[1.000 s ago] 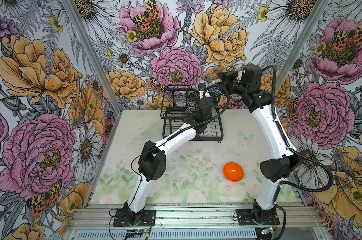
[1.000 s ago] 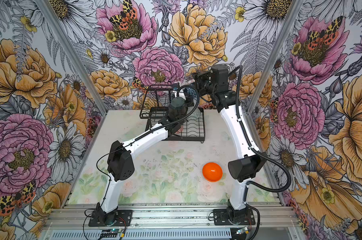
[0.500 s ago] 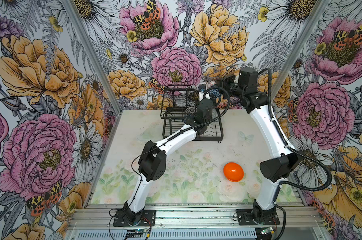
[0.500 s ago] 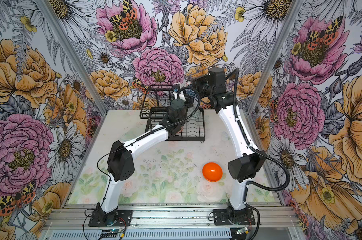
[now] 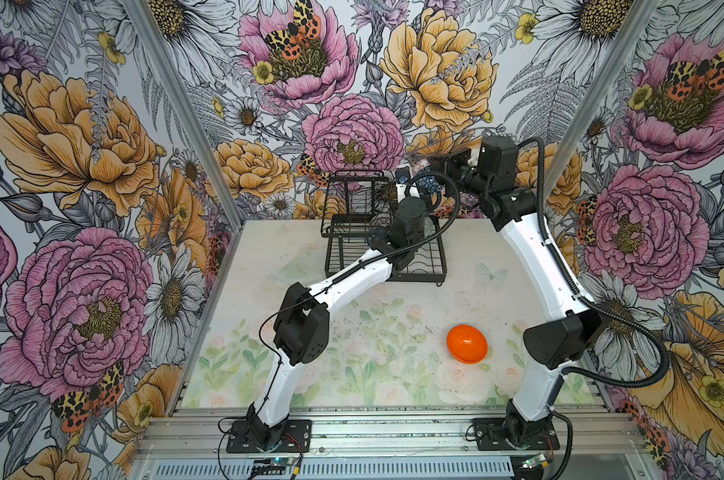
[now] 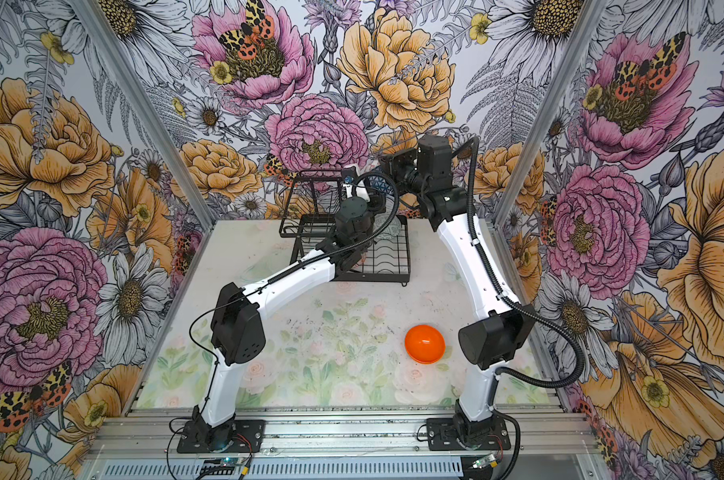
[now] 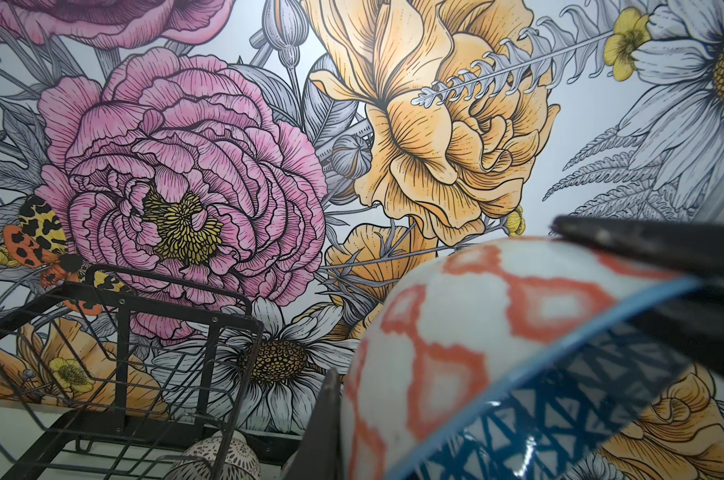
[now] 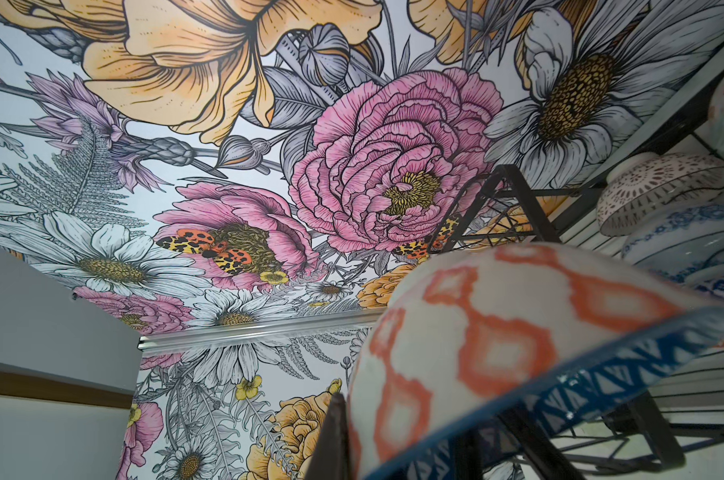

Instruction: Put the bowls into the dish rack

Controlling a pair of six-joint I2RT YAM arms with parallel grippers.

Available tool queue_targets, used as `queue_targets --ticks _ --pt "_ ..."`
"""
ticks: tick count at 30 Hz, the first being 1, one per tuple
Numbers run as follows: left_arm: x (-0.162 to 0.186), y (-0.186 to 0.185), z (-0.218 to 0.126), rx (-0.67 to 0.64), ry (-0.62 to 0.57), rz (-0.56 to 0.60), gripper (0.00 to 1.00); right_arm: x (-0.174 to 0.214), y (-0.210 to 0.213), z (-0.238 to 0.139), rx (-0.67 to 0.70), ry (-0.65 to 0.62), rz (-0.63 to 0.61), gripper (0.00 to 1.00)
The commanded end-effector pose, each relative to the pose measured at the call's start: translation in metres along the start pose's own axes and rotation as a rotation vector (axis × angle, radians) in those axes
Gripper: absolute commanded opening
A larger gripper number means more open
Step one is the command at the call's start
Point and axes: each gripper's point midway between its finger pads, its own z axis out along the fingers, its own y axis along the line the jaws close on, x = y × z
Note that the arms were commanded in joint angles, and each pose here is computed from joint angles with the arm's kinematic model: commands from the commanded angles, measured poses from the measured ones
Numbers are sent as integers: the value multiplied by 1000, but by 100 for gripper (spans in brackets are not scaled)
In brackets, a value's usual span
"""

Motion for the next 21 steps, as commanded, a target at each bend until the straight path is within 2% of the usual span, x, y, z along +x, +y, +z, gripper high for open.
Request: queue_targets --ticks 1,2,4,9,12,17,21 --pt "-47 -7 -15 19 -56 -10 11 -6 20 -16 -58 -27 -72 0" --pt "-46 -6 -16 15 -52 -6 15 -6 22 -18 -64 -26 -76 0" --pt "-43 -4 -18 4 -39 1 28 -6 24 -20 -72 -28 -89 0" --pt "-32 -3 -29 2 4 27 53 -11 15 -18 -62 -35 -120 0" --pt "-25 0 -37 -1 45 38 73 -16 5 -14 -55 -32 -109 0" --pt "-20 3 -55 -14 119 64 98 -30 4 -17 -78 -67 -88 0" --pt "-19 4 -74 -27 166 99 99 -48 7 -27 -96 -119 -94 0"
